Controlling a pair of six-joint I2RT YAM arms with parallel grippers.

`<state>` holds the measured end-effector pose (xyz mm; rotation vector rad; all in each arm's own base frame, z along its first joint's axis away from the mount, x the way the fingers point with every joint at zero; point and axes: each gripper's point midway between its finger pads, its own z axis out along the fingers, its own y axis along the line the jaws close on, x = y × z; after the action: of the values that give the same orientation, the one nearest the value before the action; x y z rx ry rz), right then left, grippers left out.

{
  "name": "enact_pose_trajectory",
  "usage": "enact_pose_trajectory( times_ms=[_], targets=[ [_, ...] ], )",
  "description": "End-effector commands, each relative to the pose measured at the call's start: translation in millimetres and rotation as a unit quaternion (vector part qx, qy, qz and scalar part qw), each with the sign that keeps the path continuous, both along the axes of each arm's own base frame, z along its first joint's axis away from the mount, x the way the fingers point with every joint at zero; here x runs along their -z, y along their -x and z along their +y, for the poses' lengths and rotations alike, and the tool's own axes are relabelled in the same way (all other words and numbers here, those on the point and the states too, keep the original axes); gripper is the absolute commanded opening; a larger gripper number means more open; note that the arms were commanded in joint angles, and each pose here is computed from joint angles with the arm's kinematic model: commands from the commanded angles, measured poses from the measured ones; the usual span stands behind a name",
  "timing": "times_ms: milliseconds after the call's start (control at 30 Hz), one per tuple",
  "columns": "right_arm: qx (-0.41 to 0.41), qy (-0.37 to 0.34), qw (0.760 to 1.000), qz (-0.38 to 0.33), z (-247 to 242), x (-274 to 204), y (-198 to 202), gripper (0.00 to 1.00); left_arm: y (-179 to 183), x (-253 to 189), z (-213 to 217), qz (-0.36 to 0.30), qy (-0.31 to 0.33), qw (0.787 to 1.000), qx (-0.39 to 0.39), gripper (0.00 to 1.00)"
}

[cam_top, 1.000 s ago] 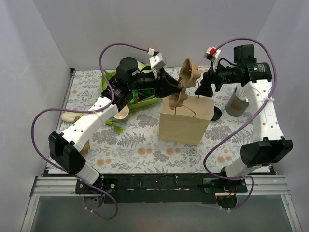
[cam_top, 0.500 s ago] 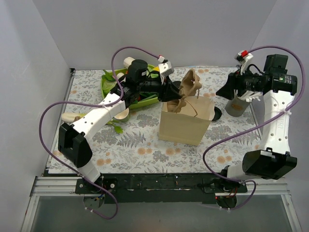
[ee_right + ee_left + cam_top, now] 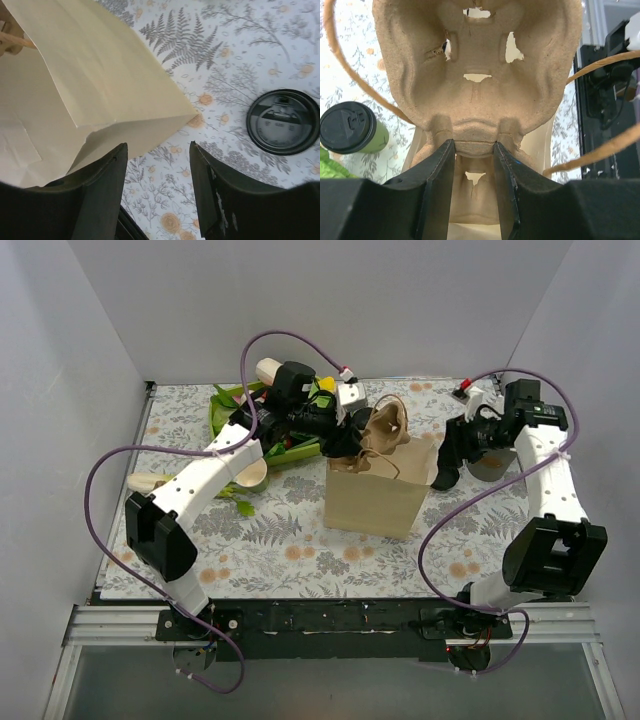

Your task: Pack the takeout coffee

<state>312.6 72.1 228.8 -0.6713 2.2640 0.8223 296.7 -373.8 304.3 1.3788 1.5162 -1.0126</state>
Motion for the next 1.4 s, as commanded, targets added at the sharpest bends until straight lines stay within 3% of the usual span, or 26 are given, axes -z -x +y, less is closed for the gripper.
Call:
enact_pose_trajectory(
  times_ms=[0, 333, 800, 1067, 1367],
  targets=[
    [-0.042, -0.003, 0.999, 0.021, 29, 15, 10, 0.6, 20, -11, 25, -0.044, -0.053, 0.998, 0.009, 0.0],
    [-0.109, -0.023, 0.992, 0.055, 88, 25, 16, 0.6, 25, -1, 47, -0.07, -0.15, 0.986, 0.003, 0.0],
    [-0.104, -0.038, 0.99, 0.083, 91, 30, 30, 0.6, 35, 41, 76, 0.019, -0.296, 0.954, -0.05, 0.0],
    [-0.096, -0.031, 0.992, 0.076, 88, 29, 36, 0.61, 18, 51, 72, -0.028, -0.349, 0.934, -0.064, 0.0],
    [-0.095, -0.034, 0.992, 0.081, 86, 34, 54, 0.62, 36, 69, 77, -0.018, -0.381, 0.923, -0.056, 0.0]
  ],
)
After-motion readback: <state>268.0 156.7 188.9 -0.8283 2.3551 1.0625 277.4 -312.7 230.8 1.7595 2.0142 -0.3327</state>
